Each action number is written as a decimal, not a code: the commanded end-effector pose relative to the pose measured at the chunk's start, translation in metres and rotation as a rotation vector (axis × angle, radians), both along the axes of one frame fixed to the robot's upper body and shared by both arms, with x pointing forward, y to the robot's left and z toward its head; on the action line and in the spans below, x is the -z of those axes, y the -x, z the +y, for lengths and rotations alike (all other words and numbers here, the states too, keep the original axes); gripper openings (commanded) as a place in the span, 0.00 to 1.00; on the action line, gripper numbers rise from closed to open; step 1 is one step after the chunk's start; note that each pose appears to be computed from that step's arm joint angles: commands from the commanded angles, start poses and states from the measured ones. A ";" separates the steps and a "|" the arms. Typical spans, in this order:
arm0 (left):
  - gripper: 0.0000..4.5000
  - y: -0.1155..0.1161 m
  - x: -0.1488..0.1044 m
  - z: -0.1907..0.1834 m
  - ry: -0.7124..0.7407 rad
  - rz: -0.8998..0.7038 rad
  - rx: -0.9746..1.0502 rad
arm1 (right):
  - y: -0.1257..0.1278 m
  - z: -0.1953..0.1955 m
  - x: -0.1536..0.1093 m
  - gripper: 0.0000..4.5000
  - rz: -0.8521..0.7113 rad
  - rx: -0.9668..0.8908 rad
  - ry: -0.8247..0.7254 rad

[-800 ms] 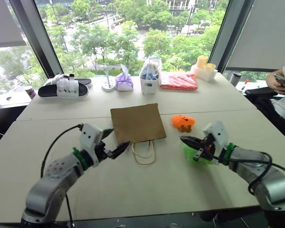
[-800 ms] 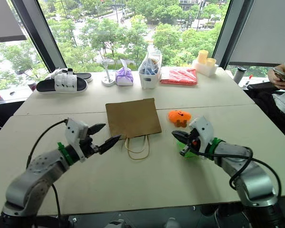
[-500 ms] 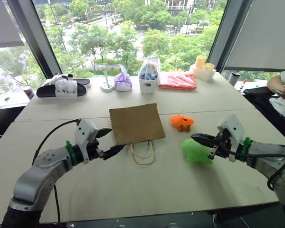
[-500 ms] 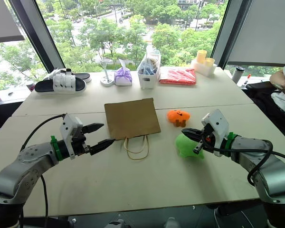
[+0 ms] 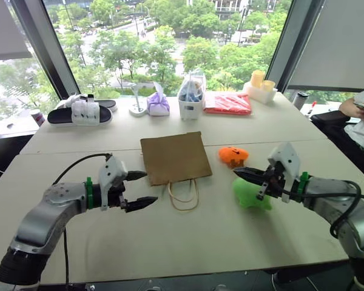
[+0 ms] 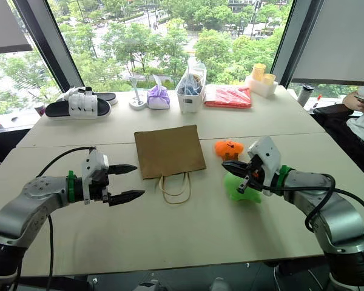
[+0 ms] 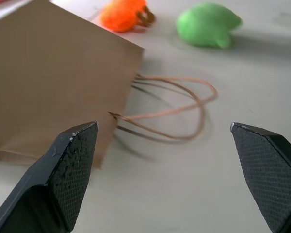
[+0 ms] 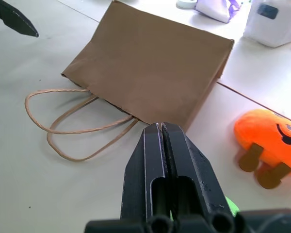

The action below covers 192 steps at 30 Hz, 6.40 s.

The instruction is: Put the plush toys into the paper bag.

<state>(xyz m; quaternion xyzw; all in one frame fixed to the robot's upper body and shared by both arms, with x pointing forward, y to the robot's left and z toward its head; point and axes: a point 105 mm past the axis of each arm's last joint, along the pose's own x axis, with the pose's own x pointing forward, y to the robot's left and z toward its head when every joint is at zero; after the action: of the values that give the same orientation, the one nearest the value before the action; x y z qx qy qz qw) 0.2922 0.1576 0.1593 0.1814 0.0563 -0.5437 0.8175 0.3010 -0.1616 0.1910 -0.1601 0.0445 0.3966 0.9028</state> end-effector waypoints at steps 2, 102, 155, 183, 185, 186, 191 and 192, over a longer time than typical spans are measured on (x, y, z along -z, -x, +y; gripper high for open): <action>0.99 -0.003 -0.004 0.000 -0.113 -0.104 0.126 | 0.002 0.008 -0.010 0.00 -0.062 -0.022 0.007; 0.00 -0.050 -0.115 -0.071 0.499 -0.322 -0.039 | -0.015 -0.025 0.073 0.88 0.006 0.638 0.222; 0.00 -0.046 -0.116 -0.079 0.608 -0.271 -0.117 | -0.015 0.098 -0.026 0.78 -0.109 -0.024 -0.186; 0.00 -0.044 -0.118 -0.083 0.575 -0.289 -0.101 | -0.153 0.016 0.054 0.78 -0.237 0.452 0.175; 0.00 -0.044 -0.118 -0.082 0.573 -0.291 -0.103 | -0.156 0.016 0.053 0.78 -0.247 0.464 0.171; 0.00 -0.044 -0.118 -0.082 0.573 -0.292 -0.105 | -0.158 0.016 0.052 0.73 -0.250 0.471 0.171; 0.00 -0.045 -0.117 -0.082 0.573 -0.298 -0.108 | -0.162 0.013 0.051 0.25 -0.264 0.490 0.184; 0.00 -0.045 -0.117 -0.082 0.573 -0.299 -0.109 | -0.163 0.011 0.050 0.14 -0.265 0.496 0.180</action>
<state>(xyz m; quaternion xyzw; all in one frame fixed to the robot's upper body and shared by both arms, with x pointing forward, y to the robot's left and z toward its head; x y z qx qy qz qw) 0.3436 0.0743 0.2611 0.0055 -0.1748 -0.4634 0.8687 0.4602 -0.1534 0.1269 -0.2753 0.0219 0.1390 0.9510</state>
